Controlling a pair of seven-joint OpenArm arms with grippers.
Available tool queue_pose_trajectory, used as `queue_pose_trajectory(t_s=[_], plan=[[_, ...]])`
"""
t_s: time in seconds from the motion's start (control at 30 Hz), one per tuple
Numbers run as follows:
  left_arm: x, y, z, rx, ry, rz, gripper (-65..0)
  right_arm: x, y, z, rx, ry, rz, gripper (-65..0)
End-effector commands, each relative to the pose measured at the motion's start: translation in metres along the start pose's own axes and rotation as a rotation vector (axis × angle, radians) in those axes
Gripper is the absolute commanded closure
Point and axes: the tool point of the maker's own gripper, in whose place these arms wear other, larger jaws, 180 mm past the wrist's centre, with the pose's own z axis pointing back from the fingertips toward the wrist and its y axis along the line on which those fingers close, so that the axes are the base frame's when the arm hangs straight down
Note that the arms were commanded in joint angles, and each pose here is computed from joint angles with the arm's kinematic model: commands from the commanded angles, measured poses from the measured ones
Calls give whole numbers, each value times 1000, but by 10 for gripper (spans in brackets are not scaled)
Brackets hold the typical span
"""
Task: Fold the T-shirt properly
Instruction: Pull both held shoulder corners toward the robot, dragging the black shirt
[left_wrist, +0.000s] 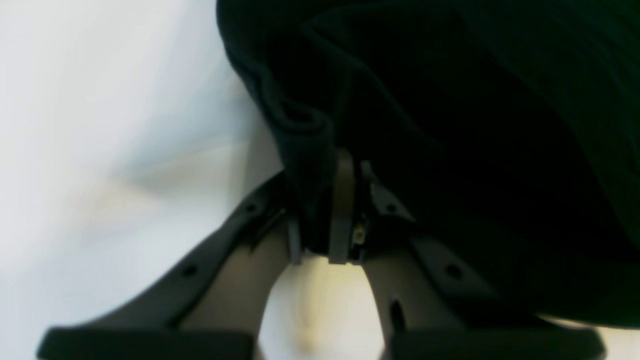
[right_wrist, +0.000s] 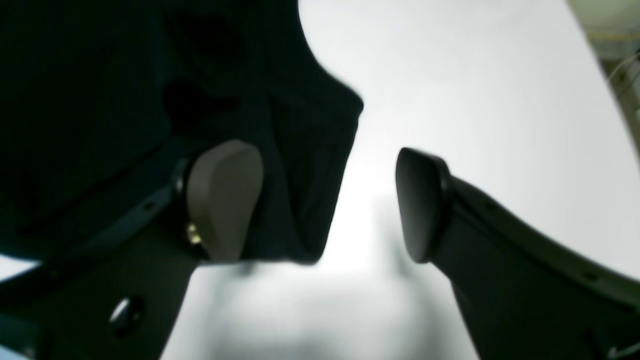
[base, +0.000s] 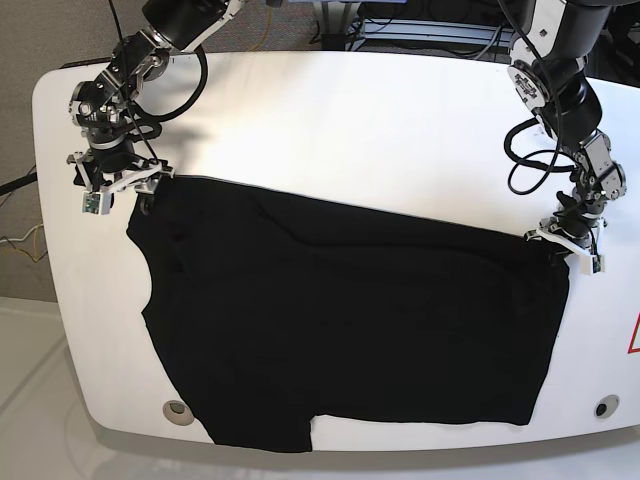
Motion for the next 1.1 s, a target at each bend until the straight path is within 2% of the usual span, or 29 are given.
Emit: queue_pose_trajectory(t_s=[0.0,0.4,0.7,0.83,0.9,0.93,0.97,1.03,1.07], plan=[[10,5,1,9,2,-25,-61,16,0,0,2,-59,-6,-437],[1,7,4,13,18,-24,-61,-19,16,-16,60,16,-88,-437],[-3,9,6,18,23,-21,-61,-12,16,-27,64,-39,-147,-436],[-4,9,6,18,25,-21,-61,-15,18,-32,72,-30,-159,-431],[-4,9,6,17,24,-20,-61,-15,16,-33,72,-27,-154,-406],[-5,10,6,18,27,-20,-61,-16,14,-33,73,-23,-153,-358],[-5,10,6,18,27,-20,-61,-16,13,-33,72,-22,-153,-336],[-12,11,8,20,42,-19,-61,-21,14,-34,75,-12,-160,-180],[-12,11,8,21,43,-20,-61,-21,15,-35,77,-10,-162,-125]])
